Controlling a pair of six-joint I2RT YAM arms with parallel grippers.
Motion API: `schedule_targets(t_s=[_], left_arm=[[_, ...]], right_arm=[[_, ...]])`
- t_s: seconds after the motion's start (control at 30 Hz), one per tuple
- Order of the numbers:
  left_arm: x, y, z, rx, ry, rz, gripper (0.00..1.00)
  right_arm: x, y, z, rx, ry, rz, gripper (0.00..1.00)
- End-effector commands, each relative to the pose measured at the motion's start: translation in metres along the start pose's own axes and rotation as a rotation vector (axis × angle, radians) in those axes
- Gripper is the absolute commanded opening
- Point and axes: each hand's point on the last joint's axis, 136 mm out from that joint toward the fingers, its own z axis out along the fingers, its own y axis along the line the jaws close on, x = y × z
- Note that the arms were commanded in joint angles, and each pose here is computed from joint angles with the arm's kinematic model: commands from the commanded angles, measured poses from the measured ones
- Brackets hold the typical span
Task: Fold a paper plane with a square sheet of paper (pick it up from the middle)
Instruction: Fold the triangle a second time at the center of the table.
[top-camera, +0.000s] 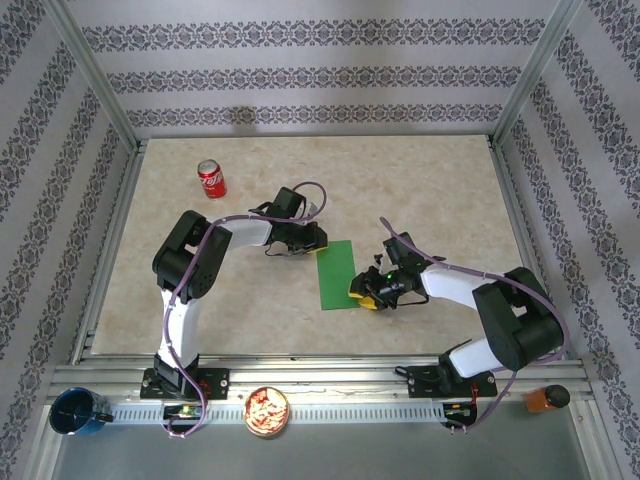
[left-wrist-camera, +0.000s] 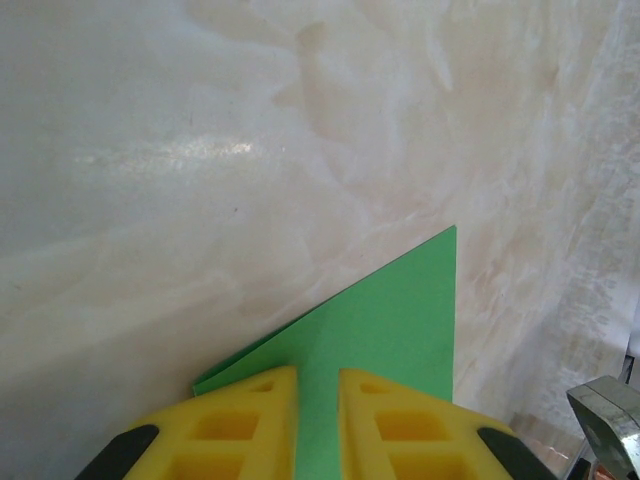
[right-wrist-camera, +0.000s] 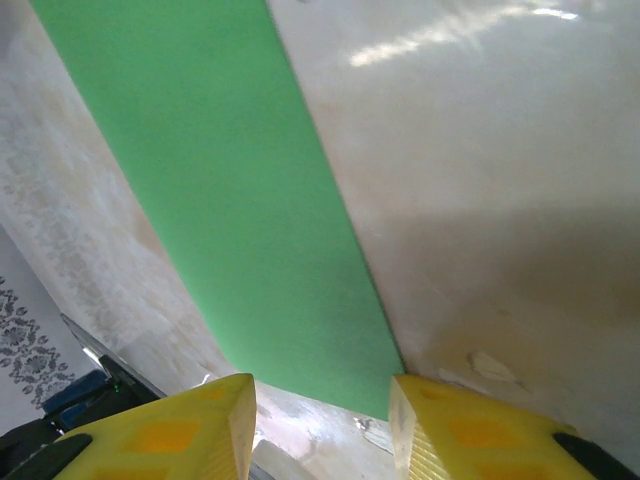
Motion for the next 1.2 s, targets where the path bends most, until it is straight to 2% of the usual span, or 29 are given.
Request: schedule_targets(t_s=[0.0,0.33,0.47,0.67,1.0,1.17], left_arm=[[0.018,0.026,0.002,-0.067,0.049,-0.080,0.19],[0.017,0.024,-0.002,-0.060,0.037,-0.103,0.18],[0.017,0.024,-0.002,-0.061,0.046,-0.100,0.18],[0.017,0.022,-0.003,-0.059,0.047,-0.099,0.18],[0.018,0.021,-0.003,-0.044,0.048,-0.109,0.18],[0.017,0.019,-0.003,-0.039,0.047,-0.106,0.18]], right_arm=[[-0.004,0.023,-0.003,-0.041,-0.011,-0.089,0.41],[0.006,-0.019,-0.018,0.240,-0.069,-0.108,0.41],[0.013,-0.024,-0.013,0.231,-0.043,-0.109,0.41],[0.011,-0.010,-0.005,0.171,-0.028,-0.131,0.41],[0.010,-0.012,0.007,0.197,-0.008,-0.129,0.40],[0.006,0.007,0.008,0.126,-0.026,-0.151,0.40]])
